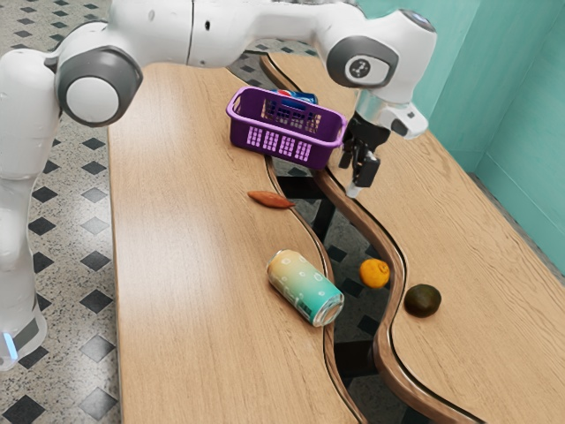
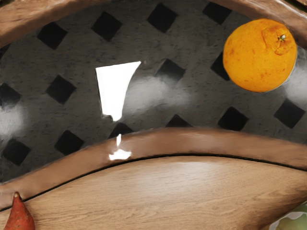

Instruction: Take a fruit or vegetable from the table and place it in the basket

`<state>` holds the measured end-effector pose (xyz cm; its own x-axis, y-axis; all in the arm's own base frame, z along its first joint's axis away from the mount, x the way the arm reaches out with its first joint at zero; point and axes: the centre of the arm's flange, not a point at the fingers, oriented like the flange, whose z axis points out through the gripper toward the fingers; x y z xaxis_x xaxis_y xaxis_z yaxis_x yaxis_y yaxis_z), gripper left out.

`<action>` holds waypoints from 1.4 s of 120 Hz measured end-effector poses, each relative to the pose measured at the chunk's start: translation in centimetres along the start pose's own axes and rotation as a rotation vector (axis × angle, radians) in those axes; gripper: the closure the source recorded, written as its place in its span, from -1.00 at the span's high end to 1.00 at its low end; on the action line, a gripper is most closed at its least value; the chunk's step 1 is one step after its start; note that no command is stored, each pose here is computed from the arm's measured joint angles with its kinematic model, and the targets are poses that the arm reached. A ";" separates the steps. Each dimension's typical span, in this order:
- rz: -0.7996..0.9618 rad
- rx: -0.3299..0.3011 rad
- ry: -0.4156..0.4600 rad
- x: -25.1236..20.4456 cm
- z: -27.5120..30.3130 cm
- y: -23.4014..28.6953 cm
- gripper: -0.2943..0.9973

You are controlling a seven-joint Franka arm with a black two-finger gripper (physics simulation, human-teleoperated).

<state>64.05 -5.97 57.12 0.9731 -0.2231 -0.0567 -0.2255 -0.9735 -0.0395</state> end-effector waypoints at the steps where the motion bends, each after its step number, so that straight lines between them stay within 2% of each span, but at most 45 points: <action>1: 0.012 0.000 -0.001 0.2 0.3 0.2 0.54; 14: 0.098 0.017 0.003 1.5 2.0 0.5 0.54; 22: 0.132 0.006 0.005 2.1 3.0 -0.1 0.54; 42: 0.266 0.001 0.006 4.1 5.7 2.5 0.54; 60: 0.326 0.014 0.047 5.2 6.3 2.9 0.54; 82: 0.404 -0.010 0.115 7.5 7.1 4.5 0.54; 168: 0.474 -0.099 0.089 10.4 16.0 4.5 0.54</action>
<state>72.39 -11.80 40.34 0.7654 -0.6423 0.0404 -0.6435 -0.7627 0.0653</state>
